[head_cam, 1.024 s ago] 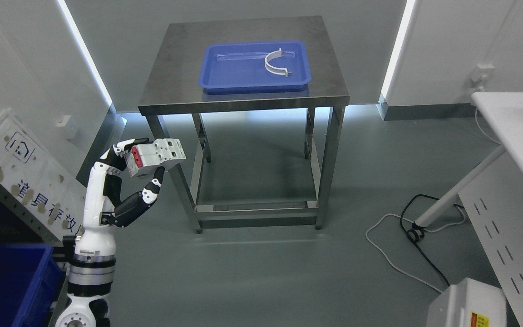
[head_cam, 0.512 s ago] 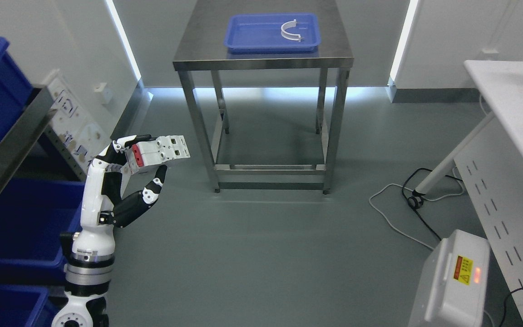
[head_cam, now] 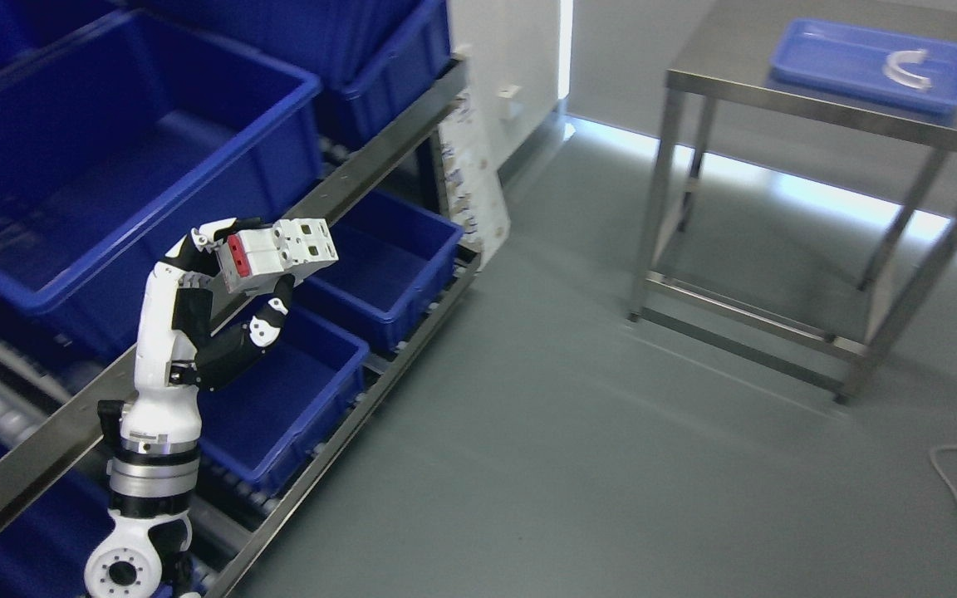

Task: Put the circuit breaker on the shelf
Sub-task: 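Hold the breaker in the left hand while turning toward the bin shelf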

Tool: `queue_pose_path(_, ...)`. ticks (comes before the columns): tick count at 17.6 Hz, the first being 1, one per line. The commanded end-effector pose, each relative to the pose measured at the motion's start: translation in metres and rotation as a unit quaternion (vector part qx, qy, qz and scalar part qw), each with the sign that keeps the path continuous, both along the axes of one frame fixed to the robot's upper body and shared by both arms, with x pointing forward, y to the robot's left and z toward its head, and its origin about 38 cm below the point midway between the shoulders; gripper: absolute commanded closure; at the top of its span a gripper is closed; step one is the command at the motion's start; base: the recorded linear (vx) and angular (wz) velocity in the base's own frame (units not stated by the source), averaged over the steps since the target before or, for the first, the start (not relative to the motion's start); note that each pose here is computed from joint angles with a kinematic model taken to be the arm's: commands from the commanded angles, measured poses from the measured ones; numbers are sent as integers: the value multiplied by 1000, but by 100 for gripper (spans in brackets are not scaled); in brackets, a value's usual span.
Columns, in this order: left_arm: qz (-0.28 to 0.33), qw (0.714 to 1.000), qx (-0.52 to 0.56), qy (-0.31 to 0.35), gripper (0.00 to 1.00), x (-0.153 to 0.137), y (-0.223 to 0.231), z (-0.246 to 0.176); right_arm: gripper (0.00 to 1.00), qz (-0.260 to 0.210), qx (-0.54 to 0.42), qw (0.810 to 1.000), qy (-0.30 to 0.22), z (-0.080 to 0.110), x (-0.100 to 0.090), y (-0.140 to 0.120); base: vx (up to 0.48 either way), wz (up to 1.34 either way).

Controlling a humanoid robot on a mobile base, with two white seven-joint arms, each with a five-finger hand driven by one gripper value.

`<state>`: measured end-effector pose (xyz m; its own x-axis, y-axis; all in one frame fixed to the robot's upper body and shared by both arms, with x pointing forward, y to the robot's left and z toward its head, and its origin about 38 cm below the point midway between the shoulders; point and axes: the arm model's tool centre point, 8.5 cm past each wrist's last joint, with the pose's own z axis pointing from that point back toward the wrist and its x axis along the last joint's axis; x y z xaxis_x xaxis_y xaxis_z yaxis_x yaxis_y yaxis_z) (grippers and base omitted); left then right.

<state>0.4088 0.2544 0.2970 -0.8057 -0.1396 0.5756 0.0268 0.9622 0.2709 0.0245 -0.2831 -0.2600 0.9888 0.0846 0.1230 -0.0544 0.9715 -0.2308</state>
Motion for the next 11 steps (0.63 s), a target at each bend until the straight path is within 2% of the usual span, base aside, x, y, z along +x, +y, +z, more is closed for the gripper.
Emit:
queue_pose_path(1,13,999,46,-22,88,14,11,51,0,8,-10,1000,29,1,-6,-10,-135,938)
queue_pose_path(4,24,997,67,-14,88,21,22,69,0,8,-10,1000,29,1,-6,-10,-117,845)
queue_pose_path(7,62,992,112,8,87,32,49,84,0,8,-10,1000,29,1,-6,-10,-81,692)
queue_pose_path(11,95,975,194,44,87,61,69,102,0,8,-10,999,29,1,-6,-10,-28,689)
